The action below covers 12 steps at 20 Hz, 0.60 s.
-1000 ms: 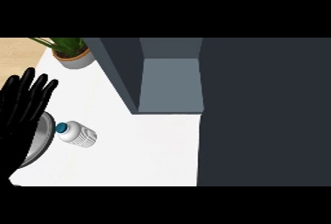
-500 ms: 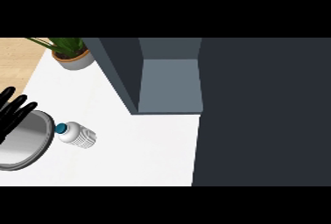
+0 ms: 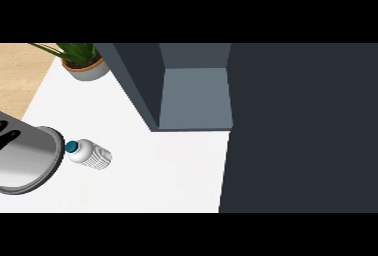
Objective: Pick up the bottled water, place it into the cabinet and close the cabinet
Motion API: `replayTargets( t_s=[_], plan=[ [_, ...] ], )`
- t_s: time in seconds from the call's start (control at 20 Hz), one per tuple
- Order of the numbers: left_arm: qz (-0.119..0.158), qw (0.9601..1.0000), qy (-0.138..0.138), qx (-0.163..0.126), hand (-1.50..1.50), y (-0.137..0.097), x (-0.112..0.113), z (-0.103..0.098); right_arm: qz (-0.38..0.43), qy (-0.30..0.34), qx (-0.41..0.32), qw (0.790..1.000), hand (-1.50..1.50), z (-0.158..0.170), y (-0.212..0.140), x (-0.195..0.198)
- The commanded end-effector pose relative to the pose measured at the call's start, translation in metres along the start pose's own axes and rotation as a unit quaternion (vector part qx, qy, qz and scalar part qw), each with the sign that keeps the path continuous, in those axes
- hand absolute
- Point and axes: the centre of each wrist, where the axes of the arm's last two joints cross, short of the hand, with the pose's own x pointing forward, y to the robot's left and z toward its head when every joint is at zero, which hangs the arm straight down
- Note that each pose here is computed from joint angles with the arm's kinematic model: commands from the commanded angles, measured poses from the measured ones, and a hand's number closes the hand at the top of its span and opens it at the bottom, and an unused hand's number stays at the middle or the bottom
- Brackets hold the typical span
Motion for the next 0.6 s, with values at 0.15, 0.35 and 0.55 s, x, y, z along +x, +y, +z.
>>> replayTargets(
  t_s=[0.15, 0.35, 0.55],
  plan=[
    [-0.061, 0.9957, 0.044, 0.054, -1.5, 0.024, 0.025, 0.043, -0.004, -0.002, -0.005, 1.0, -1.5, 0.002, 0.008, 0.009],
    [-0.065, 0.994, 0.066, 0.058, -1.5, 0.034, 0.017, 0.025, -0.008, -0.003, 0.007, 1.0, -1.5, 0.007, 0.018, 0.025],
    [-0.076, 0.9927, 0.072, 0.06, -1.5, 0.03, 0.006, 0.001, -0.003, 0.004, 0.008, 1.0, -1.5, 0.006, 0.02, 0.018]
  ],
)
